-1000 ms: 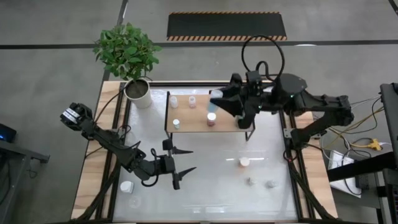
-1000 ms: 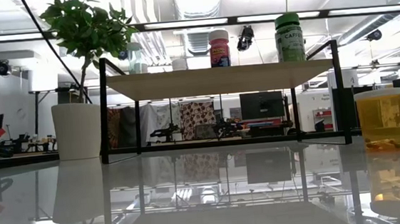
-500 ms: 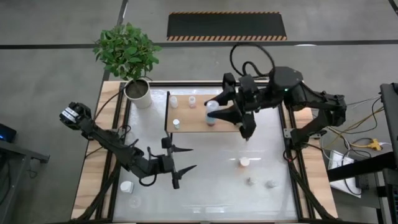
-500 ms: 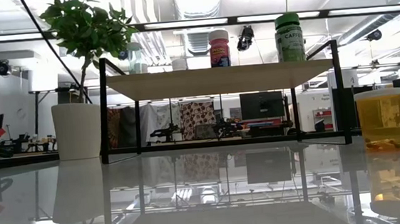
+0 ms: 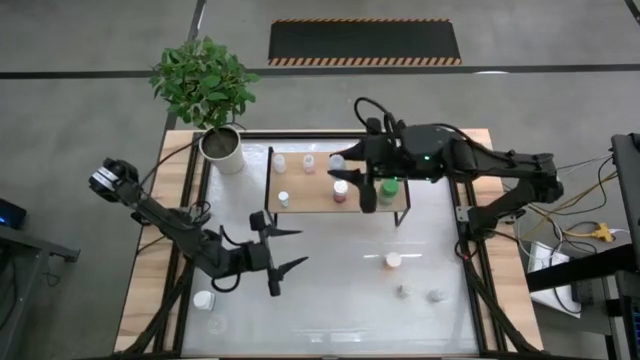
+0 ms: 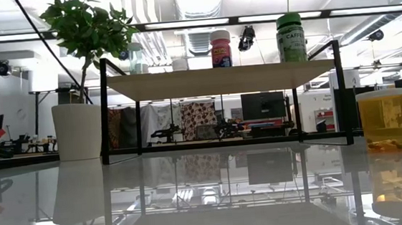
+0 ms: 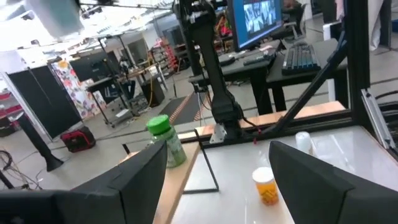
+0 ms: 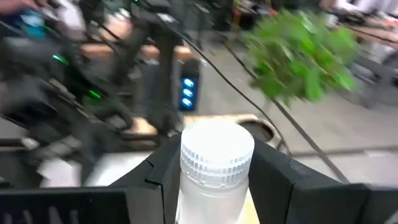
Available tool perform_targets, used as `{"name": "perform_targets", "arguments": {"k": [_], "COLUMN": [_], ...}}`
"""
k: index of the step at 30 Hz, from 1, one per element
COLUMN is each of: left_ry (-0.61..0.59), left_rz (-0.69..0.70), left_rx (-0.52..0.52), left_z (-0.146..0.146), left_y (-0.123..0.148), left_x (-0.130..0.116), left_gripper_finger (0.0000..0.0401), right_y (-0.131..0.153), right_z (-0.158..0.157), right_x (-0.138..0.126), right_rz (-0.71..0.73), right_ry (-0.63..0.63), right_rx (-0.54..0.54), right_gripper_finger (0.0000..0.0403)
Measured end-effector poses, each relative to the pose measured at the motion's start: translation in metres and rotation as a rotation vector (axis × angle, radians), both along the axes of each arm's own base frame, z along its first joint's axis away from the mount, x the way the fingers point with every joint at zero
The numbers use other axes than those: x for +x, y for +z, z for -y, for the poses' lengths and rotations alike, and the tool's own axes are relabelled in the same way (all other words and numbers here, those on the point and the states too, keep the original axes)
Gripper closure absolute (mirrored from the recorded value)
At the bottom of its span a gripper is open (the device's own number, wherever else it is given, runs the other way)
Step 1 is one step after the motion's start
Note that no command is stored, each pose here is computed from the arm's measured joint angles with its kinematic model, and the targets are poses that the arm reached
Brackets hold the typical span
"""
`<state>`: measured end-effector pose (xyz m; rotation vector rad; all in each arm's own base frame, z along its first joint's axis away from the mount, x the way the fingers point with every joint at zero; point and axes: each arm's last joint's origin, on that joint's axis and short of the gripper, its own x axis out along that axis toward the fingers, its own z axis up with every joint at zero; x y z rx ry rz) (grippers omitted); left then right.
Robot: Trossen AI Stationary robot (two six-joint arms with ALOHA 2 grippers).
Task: Pick and place medicine bottles onto shelf by color
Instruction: Put the transparent pill bottle on the shelf
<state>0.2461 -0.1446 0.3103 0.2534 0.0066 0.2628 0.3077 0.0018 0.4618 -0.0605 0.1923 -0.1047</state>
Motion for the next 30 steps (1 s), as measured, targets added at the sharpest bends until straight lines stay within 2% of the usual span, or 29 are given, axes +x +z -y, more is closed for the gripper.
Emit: {"name": "perform_targets", "arguments": {"k": [6, 10, 18, 23, 26, 30], "left_ry": [0.003, 0.0, -0.001, 0.003, 0.008, 0.01], "left_rz": [0.029, 0.013, -0.008, -0.001, -0.001, -0.004], "left_rx": [0.017, 0.016, 0.035, 0.031, 0.031, 0.044], "left_z": [-0.007, -0.008, -0.008, -0.009, -0.01, -0.01], "left_y": [0.013, 0.012, 0.004, 0.005, 0.005, 0.005], "left_x": [-0.01, -0.012, -0.013, -0.012, -0.012, -0.011], "left_gripper_finger": [0.0136, 0.0136, 0.0136, 0.0136, 0.0136, 0.0136], "right_y": [-0.037, -0.068, -0.113, -0.156, -0.171, -0.178], "right_z": [0.036, 0.052, 0.08, 0.102, 0.111, 0.117], "right_x": [0.006, 0.004, -0.044, -0.064, -0.069, -0.069], "right_rz": [-0.068, -0.087, -0.061, -0.051, -0.107, -0.254], "right_ry": [-0.11, -0.153, -0.278, -0.425, -0.451, -0.421], "right_rx": [-0.016, -0.037, -0.041, 0.073, 0.093, 0.051], "right_gripper_finger": [0.0266, 0.0266, 0.0266, 0.0266, 0.0266, 0.0266]}}
